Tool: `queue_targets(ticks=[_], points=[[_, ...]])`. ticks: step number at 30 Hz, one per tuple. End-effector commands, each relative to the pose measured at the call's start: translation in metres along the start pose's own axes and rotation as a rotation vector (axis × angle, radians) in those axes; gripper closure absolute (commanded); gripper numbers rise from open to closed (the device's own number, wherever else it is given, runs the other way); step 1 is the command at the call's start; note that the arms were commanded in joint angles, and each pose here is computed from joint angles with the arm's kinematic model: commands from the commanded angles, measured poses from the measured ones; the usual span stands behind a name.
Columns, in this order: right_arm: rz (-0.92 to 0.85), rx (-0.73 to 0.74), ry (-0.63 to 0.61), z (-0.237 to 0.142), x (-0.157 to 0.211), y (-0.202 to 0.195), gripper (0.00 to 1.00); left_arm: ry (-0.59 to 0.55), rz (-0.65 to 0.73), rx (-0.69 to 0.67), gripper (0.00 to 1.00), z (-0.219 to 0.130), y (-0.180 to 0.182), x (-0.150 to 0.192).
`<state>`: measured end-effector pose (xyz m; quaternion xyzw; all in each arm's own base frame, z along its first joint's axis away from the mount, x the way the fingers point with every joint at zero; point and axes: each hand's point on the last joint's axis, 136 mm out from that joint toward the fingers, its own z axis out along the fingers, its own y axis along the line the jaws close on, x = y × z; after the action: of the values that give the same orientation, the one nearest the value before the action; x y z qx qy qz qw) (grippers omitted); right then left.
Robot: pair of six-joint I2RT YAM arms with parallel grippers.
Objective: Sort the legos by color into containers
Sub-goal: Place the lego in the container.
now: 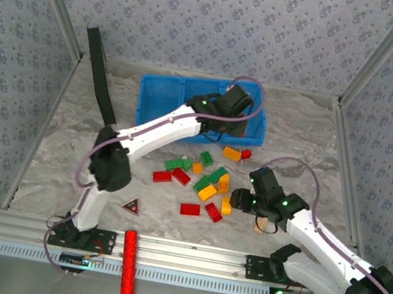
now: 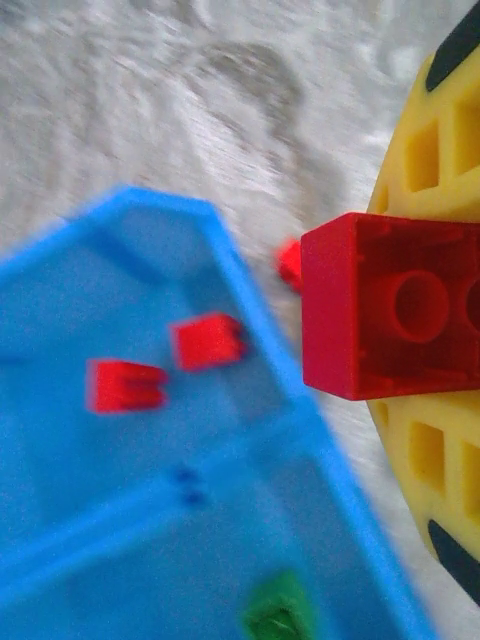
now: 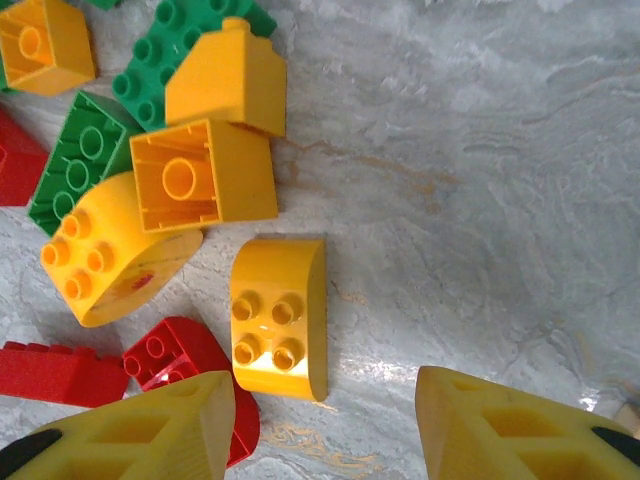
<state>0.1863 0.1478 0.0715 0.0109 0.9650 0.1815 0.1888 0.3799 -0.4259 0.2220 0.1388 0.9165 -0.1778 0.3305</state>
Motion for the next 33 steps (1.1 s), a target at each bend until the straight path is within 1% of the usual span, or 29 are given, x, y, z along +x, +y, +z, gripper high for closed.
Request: queue_targets(ticks=[1,5,11,15,17,18,22,27,33], points=[[0.041,0.007,-0.023,0.005,0.003,-0.001,0.47,-0.035,0.078,-0.033,0.82,0.023,0.004,-0.024],[0.044,0.000,-0.025,0.012,0.007,0.001,0.48,-0.105,0.127,-0.063,0.83,0.057,-0.001,-0.046],[0.036,0.015,-0.028,0.017,0.009,0.001,0.47,-0.136,0.089,-0.068,0.83,0.102,0.013,-0.052],[0.041,0.016,-0.031,0.018,0.008,0.002,0.47,-0.131,0.082,-0.055,0.83,0.124,0.015,-0.043],[0.042,0.016,-0.034,0.019,0.006,0.002,0.47,-0.106,0.089,-0.047,0.82,0.135,0.013,-0.032],[0.042,0.016,-0.033,0.019,0.006,0.002,0.47,-0.125,0.082,-0.035,0.81,0.140,0.010,-0.033],[0.044,0.025,-0.032,0.020,0.005,0.003,0.47,-0.085,0.070,-0.033,0.81,0.159,0.010,-0.015],[0.046,0.035,-0.031,0.022,0.004,0.002,0.47,-0.046,0.066,-0.025,0.81,0.174,0.008,0.004],[0.038,0.033,-0.015,0.027,0.003,0.006,0.47,-0.007,0.068,-0.035,0.80,0.184,0.009,0.020]])
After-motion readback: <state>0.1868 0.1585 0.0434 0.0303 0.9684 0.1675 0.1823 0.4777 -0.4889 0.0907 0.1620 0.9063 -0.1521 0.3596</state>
